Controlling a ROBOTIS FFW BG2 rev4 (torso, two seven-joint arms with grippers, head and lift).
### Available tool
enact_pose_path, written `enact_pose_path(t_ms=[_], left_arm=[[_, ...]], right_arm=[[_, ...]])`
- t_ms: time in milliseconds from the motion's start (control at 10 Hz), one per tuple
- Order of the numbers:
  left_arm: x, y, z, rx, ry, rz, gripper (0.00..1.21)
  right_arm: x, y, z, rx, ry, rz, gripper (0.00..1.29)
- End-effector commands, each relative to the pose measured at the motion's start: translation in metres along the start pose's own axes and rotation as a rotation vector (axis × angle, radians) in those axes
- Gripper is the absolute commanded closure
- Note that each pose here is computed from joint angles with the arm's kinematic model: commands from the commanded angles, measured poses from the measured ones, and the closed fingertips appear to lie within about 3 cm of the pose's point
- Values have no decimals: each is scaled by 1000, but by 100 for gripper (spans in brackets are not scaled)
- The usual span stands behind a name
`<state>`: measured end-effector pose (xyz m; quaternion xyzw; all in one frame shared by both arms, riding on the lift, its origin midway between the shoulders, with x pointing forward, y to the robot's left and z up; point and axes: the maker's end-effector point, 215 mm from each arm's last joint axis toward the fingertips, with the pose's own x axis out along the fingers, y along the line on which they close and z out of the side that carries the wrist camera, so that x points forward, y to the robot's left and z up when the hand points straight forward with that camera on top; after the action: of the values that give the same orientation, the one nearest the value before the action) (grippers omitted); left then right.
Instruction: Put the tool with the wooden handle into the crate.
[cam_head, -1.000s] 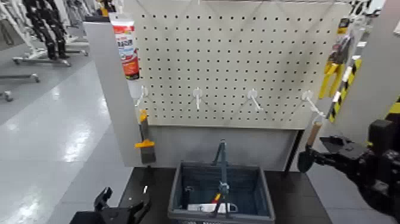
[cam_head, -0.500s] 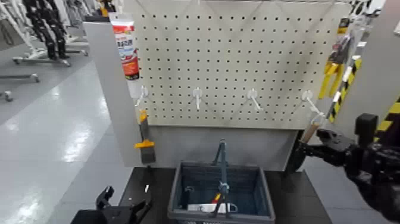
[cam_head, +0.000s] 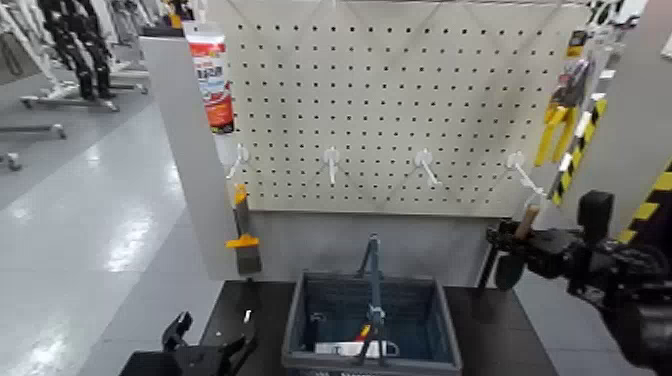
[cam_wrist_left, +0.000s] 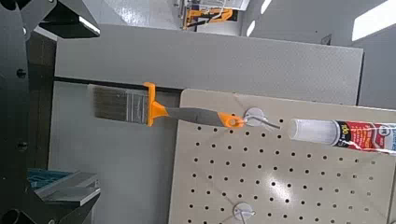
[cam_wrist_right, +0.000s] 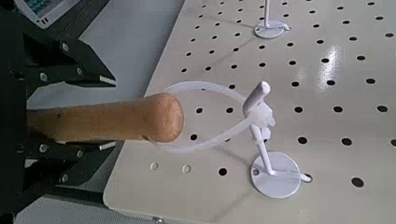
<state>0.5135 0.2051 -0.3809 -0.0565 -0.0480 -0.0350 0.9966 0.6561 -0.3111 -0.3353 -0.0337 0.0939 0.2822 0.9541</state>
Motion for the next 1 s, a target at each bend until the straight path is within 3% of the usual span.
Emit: enact_pose_path(t_ms=[100,600,1000], left_arm=[[0,0,0,1,0,-2,11],[0,0,-1,1,1,-5,11],[1,0,-1,1,3,-5,11]], right_arm=[[2,5,4,-10,-14,9,118],[-5,15,4,-4,-43,5,118],[-36,18,41,-79,-99,-102,118]])
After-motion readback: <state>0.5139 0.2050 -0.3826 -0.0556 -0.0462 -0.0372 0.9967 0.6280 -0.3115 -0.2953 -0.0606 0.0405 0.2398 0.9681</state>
